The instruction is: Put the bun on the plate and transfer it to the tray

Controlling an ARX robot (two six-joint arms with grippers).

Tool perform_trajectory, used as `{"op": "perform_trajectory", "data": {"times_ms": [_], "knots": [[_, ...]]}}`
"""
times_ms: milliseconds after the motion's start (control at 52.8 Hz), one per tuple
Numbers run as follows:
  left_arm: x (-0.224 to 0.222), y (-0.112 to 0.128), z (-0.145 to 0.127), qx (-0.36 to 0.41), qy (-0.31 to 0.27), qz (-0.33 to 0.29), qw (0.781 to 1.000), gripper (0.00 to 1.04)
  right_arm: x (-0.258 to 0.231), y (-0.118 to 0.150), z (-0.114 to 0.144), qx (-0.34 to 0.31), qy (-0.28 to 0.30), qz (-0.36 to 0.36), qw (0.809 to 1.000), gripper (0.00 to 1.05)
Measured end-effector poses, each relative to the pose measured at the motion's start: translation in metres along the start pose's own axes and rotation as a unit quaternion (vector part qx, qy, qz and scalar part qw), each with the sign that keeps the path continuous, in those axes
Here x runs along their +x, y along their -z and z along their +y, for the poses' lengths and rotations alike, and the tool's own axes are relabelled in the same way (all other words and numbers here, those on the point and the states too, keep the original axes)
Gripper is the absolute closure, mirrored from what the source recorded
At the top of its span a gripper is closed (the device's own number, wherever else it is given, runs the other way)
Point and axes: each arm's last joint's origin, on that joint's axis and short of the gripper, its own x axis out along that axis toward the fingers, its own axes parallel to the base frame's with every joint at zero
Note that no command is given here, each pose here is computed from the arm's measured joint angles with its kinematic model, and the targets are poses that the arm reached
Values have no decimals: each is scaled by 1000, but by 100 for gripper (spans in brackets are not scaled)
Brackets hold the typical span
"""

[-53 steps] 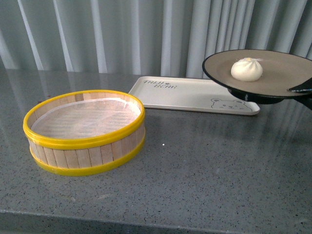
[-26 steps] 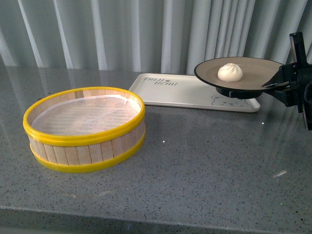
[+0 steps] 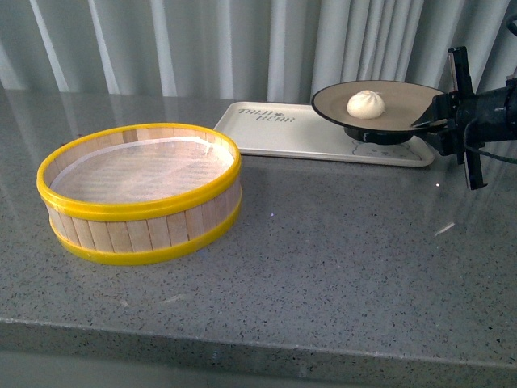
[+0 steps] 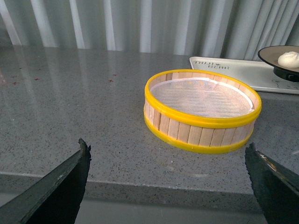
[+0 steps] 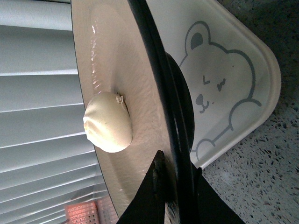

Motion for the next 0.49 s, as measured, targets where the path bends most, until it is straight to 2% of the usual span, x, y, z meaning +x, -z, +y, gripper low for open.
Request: {"op": "perform_trajectory", "data": {"times_ms": [493], "knots": [[0,0,0,0,0,0,1000,7,24,0,3,-2,6,10,1000,102]]}}
